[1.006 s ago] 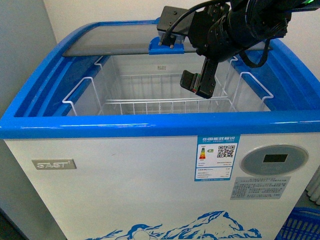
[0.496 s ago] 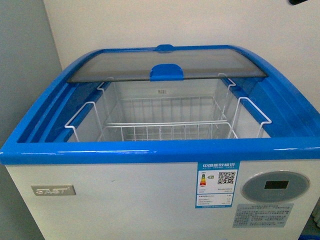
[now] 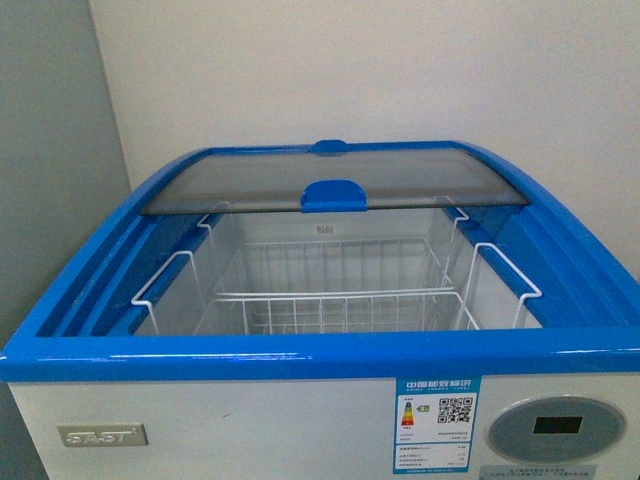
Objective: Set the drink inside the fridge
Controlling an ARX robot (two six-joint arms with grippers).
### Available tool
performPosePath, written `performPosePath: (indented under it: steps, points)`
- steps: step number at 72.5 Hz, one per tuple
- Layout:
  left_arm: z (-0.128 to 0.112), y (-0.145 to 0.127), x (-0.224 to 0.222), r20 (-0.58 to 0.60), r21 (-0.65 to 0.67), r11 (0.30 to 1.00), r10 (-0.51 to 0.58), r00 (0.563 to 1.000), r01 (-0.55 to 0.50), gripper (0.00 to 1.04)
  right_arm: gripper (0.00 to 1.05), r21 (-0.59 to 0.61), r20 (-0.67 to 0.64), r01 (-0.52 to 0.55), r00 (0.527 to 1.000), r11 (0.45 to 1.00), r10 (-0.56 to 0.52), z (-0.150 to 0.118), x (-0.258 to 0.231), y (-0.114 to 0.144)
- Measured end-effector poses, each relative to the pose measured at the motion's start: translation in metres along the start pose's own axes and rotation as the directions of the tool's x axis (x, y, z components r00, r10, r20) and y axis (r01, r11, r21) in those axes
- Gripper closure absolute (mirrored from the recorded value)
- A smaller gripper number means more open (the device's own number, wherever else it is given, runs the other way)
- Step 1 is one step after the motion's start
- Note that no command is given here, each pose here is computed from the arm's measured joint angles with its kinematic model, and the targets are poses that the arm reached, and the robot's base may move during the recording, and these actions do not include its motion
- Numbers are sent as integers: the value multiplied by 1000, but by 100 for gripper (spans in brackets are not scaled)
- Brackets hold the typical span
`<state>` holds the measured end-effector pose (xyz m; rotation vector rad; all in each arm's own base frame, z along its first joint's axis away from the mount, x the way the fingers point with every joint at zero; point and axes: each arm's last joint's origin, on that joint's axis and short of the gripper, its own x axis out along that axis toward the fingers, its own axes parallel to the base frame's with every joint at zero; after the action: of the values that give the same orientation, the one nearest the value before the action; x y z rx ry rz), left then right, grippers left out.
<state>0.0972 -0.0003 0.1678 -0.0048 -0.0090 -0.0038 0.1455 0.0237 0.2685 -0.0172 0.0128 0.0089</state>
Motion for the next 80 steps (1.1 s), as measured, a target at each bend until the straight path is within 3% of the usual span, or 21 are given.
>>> performPosePath:
  steps: [13,36,80]
  points:
    - [0,0,0,0,0,1000,0,1000,0,102,102,2,3,0,1000,1000,0,-30,-10,-8]
    - [0,0,0,0,0,1000,0,1000,0,102,102,6,-3,4,1000,1000,-4,-65,-22,-22]
    - [0,0,0,0,0,1000,0,1000,0,102,102,6,10,7,1000,1000,-7,-90,-34,-22]
